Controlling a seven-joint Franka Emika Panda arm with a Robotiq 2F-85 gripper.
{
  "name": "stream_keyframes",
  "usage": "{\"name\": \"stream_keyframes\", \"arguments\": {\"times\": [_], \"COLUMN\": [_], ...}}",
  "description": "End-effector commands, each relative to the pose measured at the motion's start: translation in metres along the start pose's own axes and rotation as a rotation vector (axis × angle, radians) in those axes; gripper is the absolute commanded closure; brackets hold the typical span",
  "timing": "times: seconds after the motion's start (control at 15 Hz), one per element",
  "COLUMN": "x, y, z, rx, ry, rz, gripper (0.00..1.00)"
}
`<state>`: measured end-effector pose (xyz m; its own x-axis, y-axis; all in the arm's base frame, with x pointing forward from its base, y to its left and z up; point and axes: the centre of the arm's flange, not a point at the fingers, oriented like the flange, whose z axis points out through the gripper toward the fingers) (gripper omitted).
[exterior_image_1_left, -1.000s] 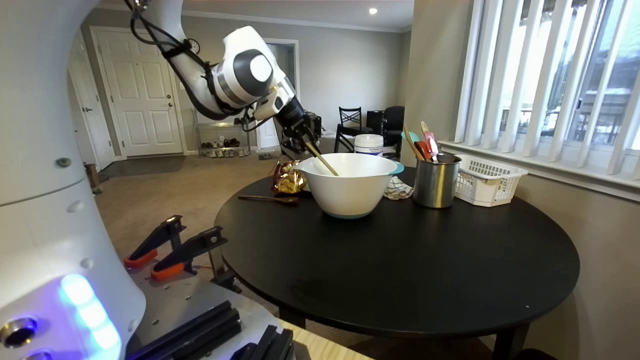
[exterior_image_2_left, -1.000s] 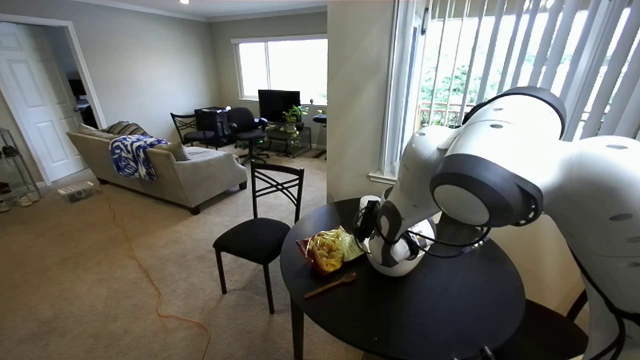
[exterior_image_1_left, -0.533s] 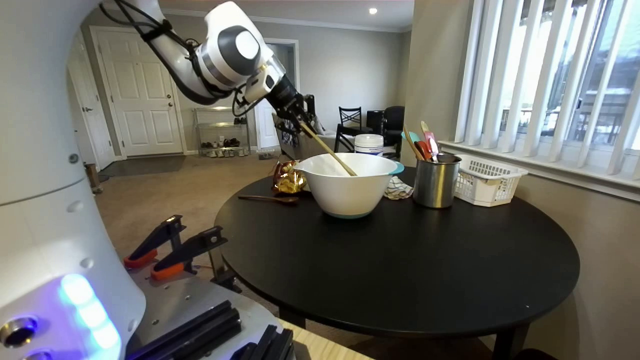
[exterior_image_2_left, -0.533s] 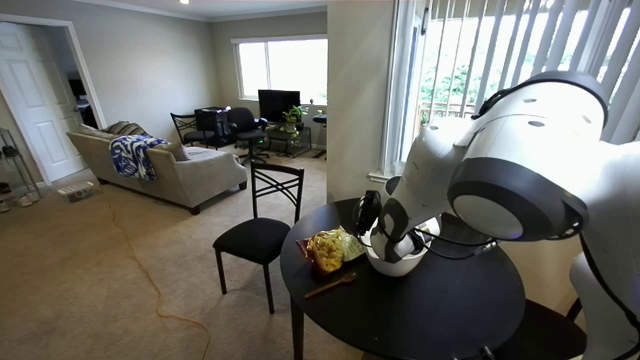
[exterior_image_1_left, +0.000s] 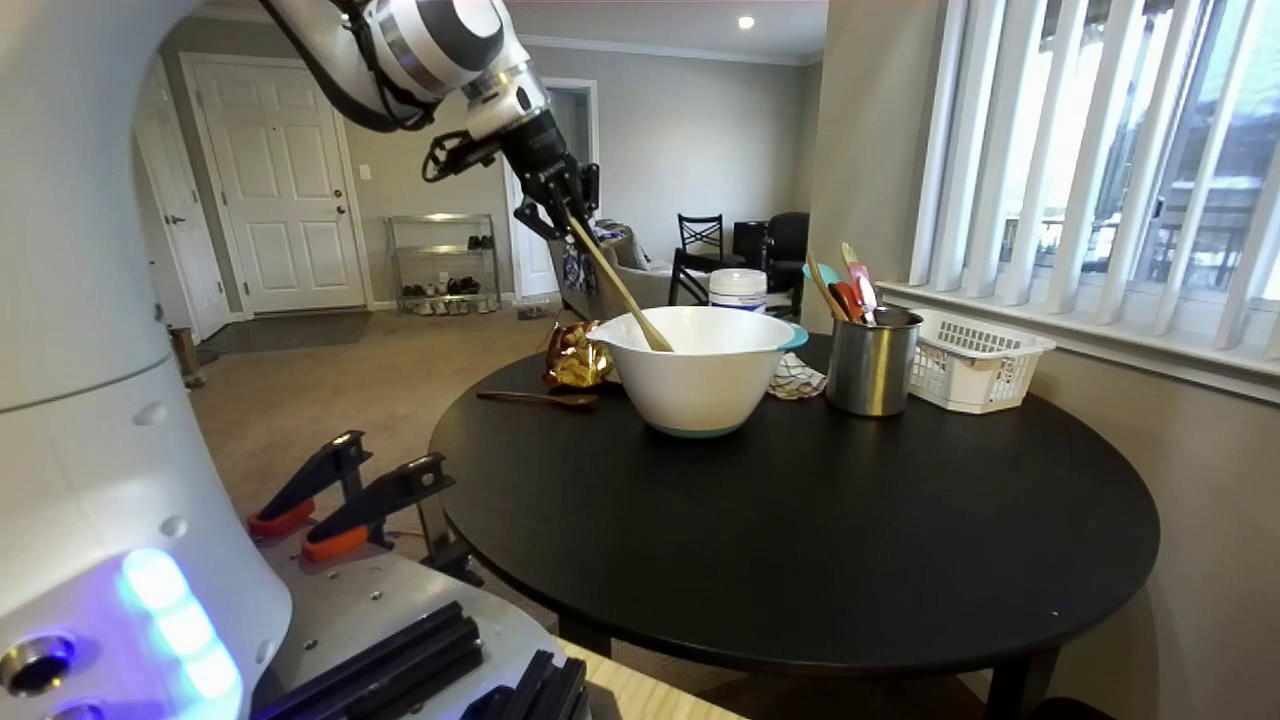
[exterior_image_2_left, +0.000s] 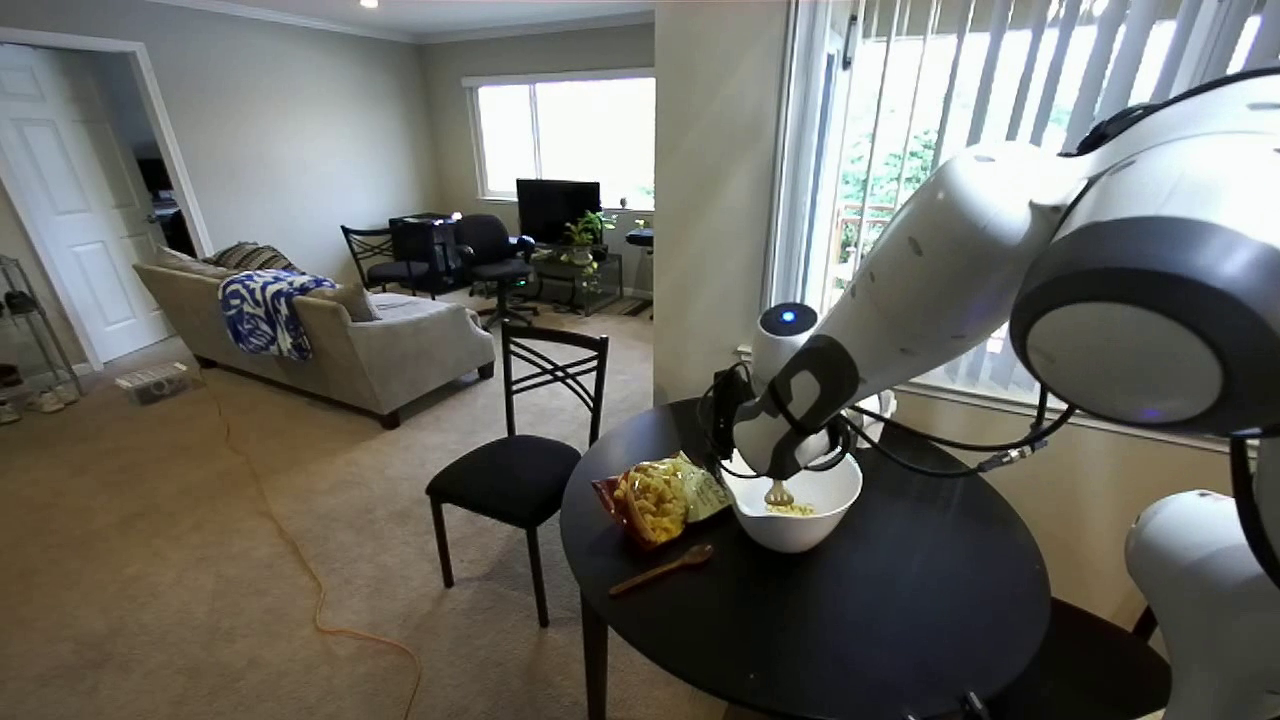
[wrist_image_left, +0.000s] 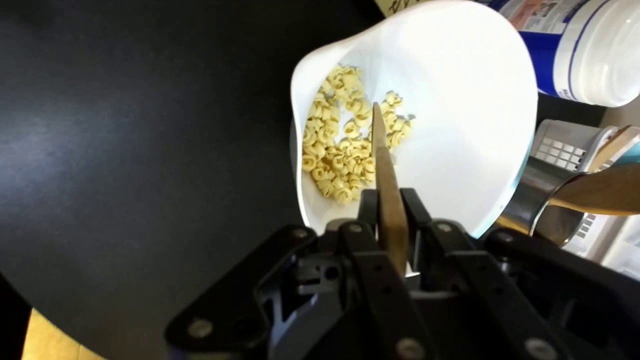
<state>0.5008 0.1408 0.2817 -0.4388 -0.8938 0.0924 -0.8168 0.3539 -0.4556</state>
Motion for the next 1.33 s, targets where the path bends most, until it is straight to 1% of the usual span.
{"name": "stream_keyframes", "arguments": {"times": [0.0, 0.13, 0.27, 0.4, 0.47, 0.53, 0.67, 0.87, 1.07, 1.2, 1.27], "x": [-0.002, -0.006, -0.003, 0.0, 0.004, 0.008, 0.017, 0.032, 0.045, 0.049, 0.048], "y": [-0.017, -0.022, -0.022, -0.022, -0.024, -0.025, -0.031, -0.045, -0.059, -0.061, -0.061], "z": [-0.032, -0.034, -0.024, -0.016, -0.01, -0.005, 0.003, 0.006, 0.01, 0.011, 0.004], "rx": [-0.119, -0.17, -0.222, -0.257, -0.267, -0.276, -0.275, -0.223, -0.206, -0.207, -0.214], "ry": [0.027, 0.031, 0.003, -0.052, -0.085, -0.099, -0.127, -0.161, -0.185, -0.198, -0.159], "rz": [-0.095, -0.12, -0.135, -0.119, -0.091, -0.068, -0.011, 0.098, 0.208, 0.235, 0.209], "gripper": [0.94, 0.94, 0.94, 0.94, 0.94, 0.94, 0.94, 0.94, 0.94, 0.94, 0.85]}}
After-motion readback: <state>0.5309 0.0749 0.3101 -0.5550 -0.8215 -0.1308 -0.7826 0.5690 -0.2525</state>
